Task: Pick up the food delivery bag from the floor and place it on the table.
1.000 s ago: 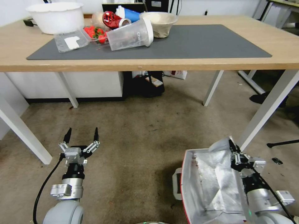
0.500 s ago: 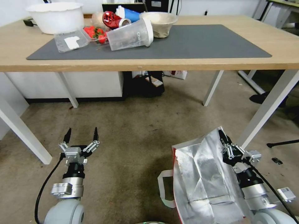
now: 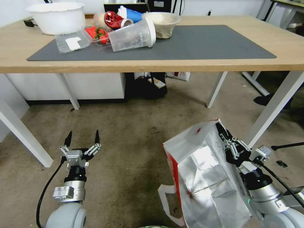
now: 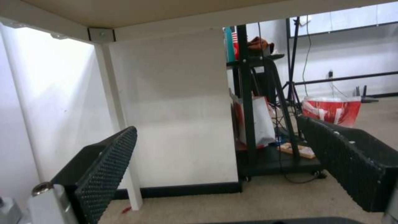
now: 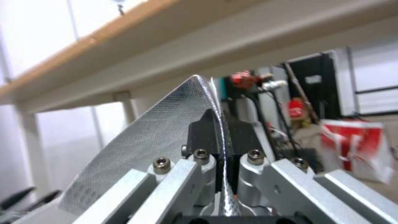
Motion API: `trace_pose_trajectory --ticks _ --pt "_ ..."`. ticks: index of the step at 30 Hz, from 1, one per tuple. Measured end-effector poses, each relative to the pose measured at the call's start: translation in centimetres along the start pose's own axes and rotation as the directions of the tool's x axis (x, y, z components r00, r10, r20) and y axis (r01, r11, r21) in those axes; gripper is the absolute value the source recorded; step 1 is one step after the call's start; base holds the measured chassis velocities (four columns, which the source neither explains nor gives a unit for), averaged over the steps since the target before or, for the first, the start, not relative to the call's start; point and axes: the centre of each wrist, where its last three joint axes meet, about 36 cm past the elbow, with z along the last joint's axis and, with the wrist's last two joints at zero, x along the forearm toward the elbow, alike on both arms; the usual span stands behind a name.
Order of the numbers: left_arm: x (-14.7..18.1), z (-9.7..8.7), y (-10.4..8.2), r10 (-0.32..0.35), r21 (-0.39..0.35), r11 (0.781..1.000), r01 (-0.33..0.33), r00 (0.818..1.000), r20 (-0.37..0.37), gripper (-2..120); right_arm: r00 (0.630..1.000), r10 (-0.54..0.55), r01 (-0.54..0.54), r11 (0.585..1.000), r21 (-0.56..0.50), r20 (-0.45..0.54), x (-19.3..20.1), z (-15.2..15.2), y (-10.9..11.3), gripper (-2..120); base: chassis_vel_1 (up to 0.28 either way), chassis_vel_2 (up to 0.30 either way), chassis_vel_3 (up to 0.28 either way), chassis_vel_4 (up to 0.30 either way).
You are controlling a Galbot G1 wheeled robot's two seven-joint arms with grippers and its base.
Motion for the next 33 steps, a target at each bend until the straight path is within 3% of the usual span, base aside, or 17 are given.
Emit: trace_pose_trajectory --ticks 14,27,33 --pt "0.0 -0.1 0.0 -0.002 0.001 1.0 0.002 1.0 0.007 98 0.975 -0.2 0.212 0.969 -0.125 0.097 -1.4 -2.5 0.5 0 0.0 0.0 0.0 0.0" --pt "0.0 -0.4 0.3 0.034 0.024 0.999 -0.035 0.999 0.025 98 0.921 -0.335 0.384 0.87 -0.31 0.201 -2.5 -4.6 0.7 0 0.0 0.0 0.0 0.0" --pt "-0.3 -0.6 0.7 0.032 0.012 0.999 -0.032 0.999 0.04 99 0.915 -0.347 0.4 0.854 -0.333 0.207 -2.6 -5.4 0.2 0 0.0 0.0 0.0 0.0"
